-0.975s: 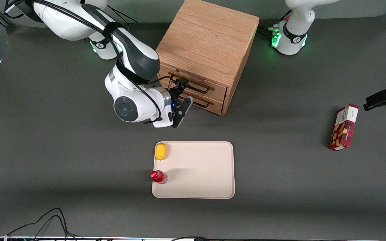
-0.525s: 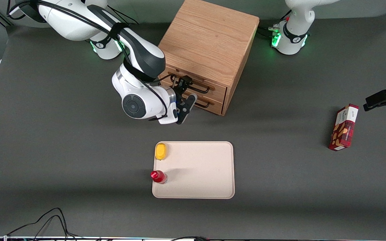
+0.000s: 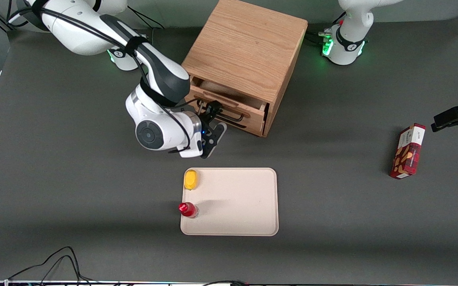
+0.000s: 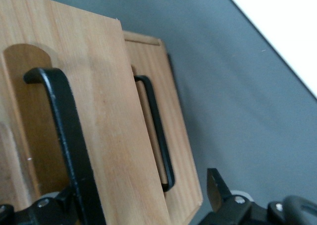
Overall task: Open upper drawer
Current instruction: 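Pull the upper drawer outward with the right gripper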
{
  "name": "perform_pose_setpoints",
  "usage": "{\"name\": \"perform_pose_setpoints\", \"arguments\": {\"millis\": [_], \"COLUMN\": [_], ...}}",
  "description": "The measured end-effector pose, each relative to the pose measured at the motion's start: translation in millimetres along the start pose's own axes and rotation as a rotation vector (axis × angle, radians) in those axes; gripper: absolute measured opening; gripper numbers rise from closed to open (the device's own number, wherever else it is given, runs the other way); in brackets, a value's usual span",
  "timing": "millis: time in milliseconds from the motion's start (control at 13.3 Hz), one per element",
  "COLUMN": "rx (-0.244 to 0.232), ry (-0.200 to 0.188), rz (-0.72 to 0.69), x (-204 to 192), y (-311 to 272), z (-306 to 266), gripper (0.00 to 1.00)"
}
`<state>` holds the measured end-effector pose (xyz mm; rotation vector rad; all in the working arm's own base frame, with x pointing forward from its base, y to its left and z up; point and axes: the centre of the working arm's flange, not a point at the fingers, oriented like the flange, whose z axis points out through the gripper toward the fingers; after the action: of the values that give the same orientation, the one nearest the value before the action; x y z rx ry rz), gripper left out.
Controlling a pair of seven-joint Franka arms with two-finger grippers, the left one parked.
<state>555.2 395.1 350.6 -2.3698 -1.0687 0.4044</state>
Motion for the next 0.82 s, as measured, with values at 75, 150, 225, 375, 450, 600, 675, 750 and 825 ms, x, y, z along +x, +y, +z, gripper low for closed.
{"name": "perform_pose_setpoints", "arguments": {"millis": [75, 150, 225, 375, 450, 600, 675, 750, 825], "rx": [-0.004, -0.003, -0.001, 0.002, 0.007, 0.015, 0.016, 0.014, 0.010], "ry": [0.008, 0.016, 0.024, 0.043, 0.045, 0.044, 0.050, 0.054, 0.062], "rz": [0.003, 0.009, 0.020, 0.042, 0.049, 0.056, 0.061, 0.068, 0.074], "x": [2.7, 4.7, 5.8, 7.6, 8.7, 11.7, 12.9, 12.8, 12.8], "y": [7.4, 14.9, 24.2, 44.1, 51.9, 63.8, 69.6, 76.1, 81.3], "z": [-2.9, -5.6, -9.1, -19.3, -24.9, -31.7, -35.2, -40.2, -44.5], "gripper": [1.00, 1.00, 1.00, 1.00, 1.00, 1.00, 1.00, 1.00, 1.00]}}
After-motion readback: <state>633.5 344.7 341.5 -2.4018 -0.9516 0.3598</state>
